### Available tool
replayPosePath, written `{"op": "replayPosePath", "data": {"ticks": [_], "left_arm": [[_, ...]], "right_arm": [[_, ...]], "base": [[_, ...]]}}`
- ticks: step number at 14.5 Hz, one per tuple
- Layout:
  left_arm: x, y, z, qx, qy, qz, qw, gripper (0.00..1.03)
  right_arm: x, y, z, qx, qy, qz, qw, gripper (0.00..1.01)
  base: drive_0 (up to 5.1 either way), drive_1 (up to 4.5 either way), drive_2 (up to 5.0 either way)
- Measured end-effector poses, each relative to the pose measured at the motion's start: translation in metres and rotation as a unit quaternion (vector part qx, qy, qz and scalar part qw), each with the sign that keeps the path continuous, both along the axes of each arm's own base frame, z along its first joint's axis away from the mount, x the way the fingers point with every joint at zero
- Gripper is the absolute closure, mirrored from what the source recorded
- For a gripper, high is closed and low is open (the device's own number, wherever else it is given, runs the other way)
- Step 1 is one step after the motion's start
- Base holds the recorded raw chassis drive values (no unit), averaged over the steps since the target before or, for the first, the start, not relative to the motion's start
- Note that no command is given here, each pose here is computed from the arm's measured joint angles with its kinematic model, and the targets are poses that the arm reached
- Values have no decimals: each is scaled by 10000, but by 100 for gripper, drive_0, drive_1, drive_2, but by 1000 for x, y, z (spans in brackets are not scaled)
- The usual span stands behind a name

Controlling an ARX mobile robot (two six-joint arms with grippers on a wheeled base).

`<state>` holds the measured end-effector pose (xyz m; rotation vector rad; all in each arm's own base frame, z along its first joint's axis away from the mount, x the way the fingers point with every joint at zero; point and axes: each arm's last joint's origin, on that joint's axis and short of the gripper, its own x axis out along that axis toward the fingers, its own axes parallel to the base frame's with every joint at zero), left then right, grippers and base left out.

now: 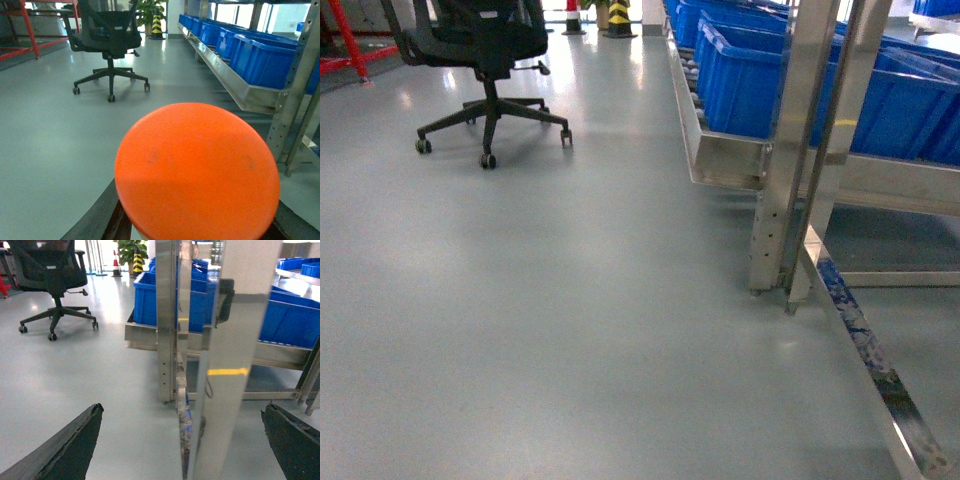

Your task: Pick capacitor and pack into box

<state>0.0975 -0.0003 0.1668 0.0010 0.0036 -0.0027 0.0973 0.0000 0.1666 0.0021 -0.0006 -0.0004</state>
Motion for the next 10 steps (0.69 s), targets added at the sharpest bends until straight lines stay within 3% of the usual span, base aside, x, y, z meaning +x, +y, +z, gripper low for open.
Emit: {"op": "replayPosePath", "data": {"ticks": [10], "left_arm": [[0, 0, 0, -2, -6, 13, 10000, 59]], "right_arm": [[0, 0, 1, 2, -38, 2, 10000, 3]], "base": [[-497, 244, 244]]}}
